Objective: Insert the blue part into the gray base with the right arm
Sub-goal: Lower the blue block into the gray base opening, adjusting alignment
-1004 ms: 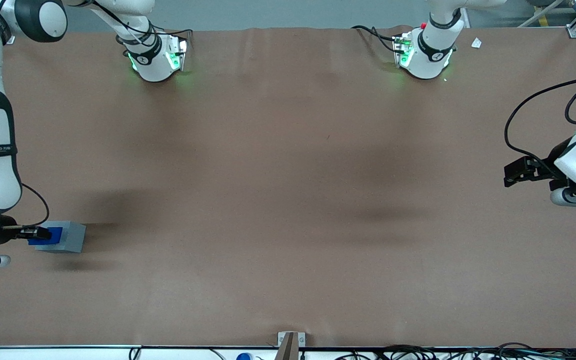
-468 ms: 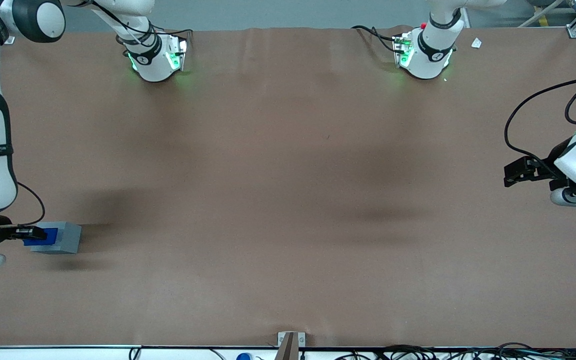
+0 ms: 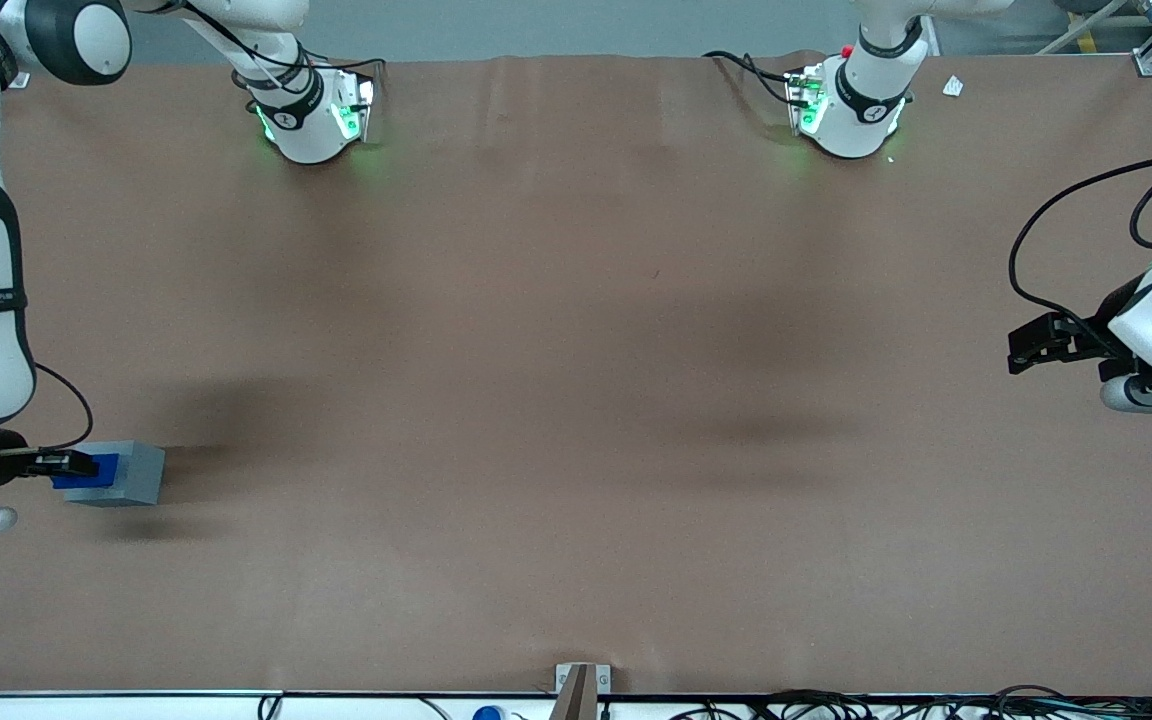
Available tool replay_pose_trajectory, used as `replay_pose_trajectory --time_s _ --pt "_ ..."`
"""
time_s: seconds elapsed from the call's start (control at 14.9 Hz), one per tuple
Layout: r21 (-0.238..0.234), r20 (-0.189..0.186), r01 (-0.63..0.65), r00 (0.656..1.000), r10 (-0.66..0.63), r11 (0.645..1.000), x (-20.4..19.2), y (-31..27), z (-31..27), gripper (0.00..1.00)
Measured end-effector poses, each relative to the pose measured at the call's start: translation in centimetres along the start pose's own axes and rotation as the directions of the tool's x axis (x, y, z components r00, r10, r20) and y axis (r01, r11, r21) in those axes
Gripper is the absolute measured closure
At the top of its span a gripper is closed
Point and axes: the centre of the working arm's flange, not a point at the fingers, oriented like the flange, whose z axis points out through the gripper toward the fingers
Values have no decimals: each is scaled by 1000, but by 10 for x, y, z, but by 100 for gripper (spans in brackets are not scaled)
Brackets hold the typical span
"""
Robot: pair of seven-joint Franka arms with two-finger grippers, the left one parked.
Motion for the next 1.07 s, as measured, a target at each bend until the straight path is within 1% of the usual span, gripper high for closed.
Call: replay_pose_trajectory --time_s 0.2,0.47,0.8,0.94,1.07 --pt "-1 -3 2 1000 -2 1000 0 0 -1 49" --pt "-8 -23 5 1000 -5 1000 4 1 -12 49" --pt "-10 -36 25 999 -26 1000 7 0 -18 49" --pt "4 -56 36 998 -36 999 10 -3 -24 49" --pt "6 -78 38 996 -37 999 13 -4 -30 49"
